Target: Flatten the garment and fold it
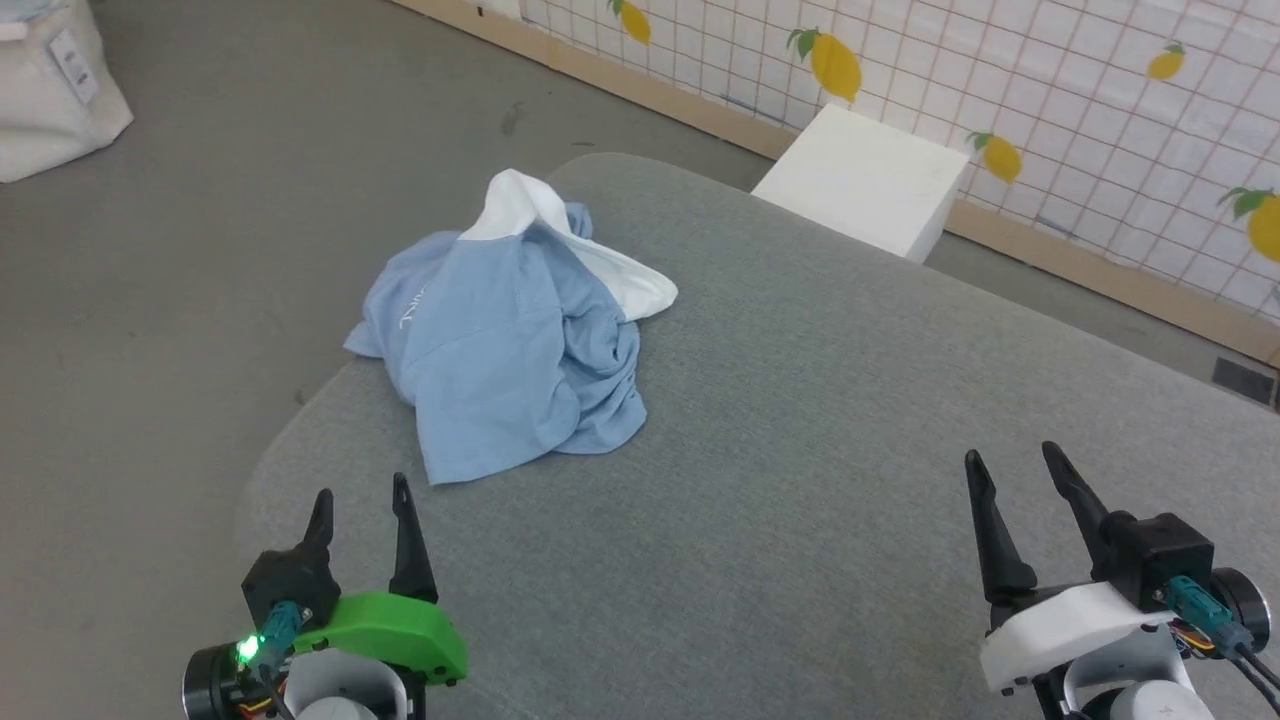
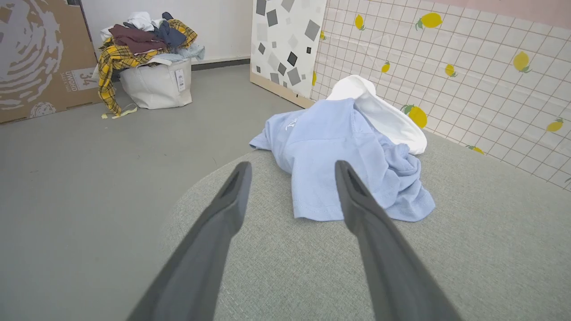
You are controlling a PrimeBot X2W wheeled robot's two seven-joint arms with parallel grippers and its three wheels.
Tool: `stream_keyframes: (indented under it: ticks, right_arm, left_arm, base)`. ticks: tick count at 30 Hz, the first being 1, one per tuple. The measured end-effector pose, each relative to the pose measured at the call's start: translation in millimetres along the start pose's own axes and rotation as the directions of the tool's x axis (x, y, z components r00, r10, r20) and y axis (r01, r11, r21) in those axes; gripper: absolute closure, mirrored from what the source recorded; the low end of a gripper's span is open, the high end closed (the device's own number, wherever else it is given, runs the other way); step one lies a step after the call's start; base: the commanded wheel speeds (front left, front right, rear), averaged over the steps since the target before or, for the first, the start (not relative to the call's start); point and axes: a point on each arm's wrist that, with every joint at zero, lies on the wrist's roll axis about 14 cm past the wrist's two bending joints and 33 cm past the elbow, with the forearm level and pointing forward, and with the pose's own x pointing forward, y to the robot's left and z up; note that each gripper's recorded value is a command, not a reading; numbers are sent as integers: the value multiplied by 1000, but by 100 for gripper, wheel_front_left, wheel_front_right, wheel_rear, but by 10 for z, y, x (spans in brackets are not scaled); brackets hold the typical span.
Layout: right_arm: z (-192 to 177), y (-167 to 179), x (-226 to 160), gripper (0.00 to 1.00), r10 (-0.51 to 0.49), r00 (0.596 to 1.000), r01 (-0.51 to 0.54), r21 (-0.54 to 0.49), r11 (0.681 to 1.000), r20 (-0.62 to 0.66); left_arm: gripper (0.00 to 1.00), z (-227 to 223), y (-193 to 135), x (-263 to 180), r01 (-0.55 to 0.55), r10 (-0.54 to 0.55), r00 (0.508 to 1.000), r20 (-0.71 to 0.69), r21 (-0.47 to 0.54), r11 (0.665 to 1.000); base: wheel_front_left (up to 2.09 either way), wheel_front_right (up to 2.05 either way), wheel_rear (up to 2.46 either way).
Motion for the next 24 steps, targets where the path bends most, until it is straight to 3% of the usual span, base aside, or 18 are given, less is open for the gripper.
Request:
stream_keyframes:
  ticks: [14, 24]
  right_arm:
    - [-7, 210, 189, 0, 67, 998, -68, 12, 998, 14]
    - [29, 278, 502, 0, 111, 993, -111, -6, 994, 27]
  left_arm:
    - [0, 108, 261, -35, -76, 76, 997, 35, -2, 997]
    - [0, 744, -191, 877, 71, -69, 995, 75, -23, 997]
  base:
    - [0, 0, 0]
    - [0, 0, 0]
